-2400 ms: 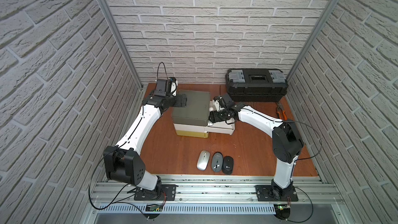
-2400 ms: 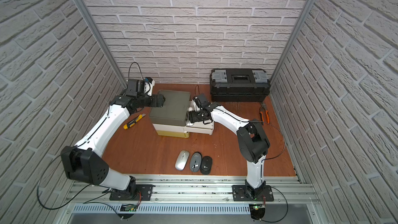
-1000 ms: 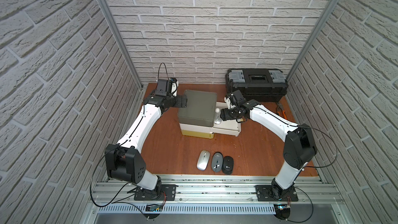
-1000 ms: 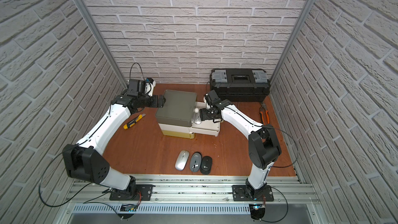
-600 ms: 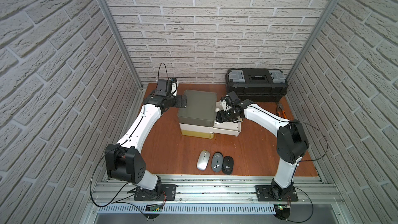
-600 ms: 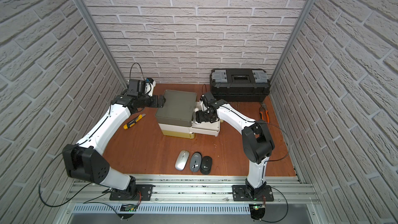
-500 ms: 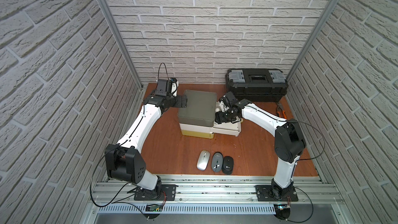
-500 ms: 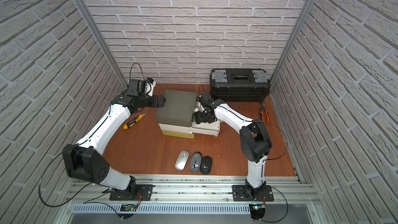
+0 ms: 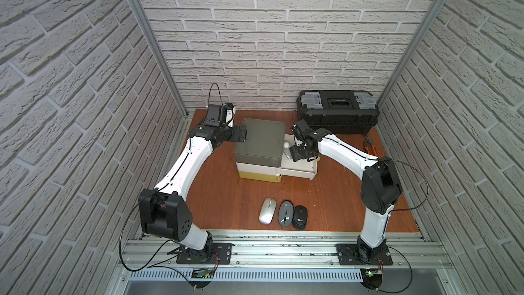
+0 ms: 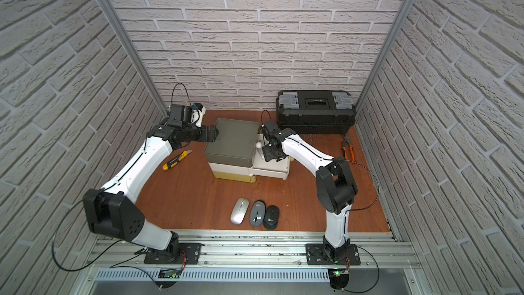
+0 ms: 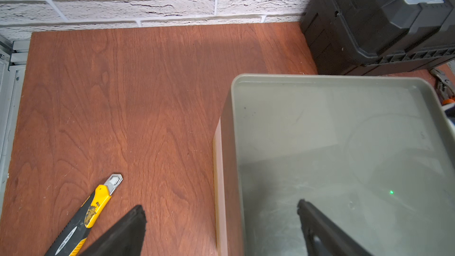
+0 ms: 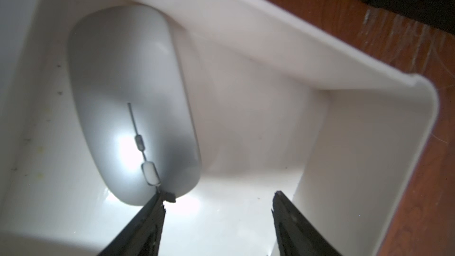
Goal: Take the mice out of the drawer
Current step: Pick up the mouse from the drawer.
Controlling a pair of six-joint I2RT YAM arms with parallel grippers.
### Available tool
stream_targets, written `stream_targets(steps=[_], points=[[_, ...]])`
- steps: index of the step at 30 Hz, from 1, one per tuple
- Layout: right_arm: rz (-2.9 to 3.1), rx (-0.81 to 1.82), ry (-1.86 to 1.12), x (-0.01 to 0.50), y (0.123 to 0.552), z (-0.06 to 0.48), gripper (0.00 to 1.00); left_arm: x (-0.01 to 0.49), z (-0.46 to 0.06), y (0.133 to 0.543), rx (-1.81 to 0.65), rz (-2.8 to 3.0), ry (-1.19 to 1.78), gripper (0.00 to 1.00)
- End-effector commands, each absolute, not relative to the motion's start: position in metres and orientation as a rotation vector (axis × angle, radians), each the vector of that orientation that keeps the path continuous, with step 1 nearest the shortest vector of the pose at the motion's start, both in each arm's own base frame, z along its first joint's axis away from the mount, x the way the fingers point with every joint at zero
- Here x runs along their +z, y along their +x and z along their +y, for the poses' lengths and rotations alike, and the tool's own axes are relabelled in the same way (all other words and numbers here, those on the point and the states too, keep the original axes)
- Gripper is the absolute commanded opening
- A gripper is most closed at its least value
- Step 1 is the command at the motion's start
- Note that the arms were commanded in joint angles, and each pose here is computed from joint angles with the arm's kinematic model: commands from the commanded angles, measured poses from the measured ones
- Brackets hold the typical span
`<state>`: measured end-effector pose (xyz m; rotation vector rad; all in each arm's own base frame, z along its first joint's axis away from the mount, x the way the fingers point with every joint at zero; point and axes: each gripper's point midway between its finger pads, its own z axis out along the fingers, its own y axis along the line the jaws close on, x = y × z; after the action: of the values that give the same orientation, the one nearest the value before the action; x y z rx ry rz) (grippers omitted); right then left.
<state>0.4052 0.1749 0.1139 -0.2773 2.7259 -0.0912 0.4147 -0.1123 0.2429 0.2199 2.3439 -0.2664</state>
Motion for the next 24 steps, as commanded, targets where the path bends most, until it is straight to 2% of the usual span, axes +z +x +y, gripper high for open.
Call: stream_targets(steps=[1, 6, 14, 24], points=[[2.660, -0.100, -0.262, 0.135, 0.414, 0.169, 0.71, 0.245, -0.114, 0.417, -0.269, 2.330, 0.240, 0.98], [2.540, 0.222, -0.385, 0.148, 0.416, 0.207, 0.72, 0.243, -0.116, 0.418, -0.281, 2.330, 0.236, 0.98], [2.520, 0.375, -0.555, 0.136, 0.421, 0.232, 0.73, 0.243, -0.115, 0.415, -0.277, 2.337, 0.240, 0.98], [2.532, 0.360, -0.588, 0.112, 0.436, 0.238, 0.73, 0.241, -0.116, 0.419, -0.279, 2.343, 0.241, 0.98]])
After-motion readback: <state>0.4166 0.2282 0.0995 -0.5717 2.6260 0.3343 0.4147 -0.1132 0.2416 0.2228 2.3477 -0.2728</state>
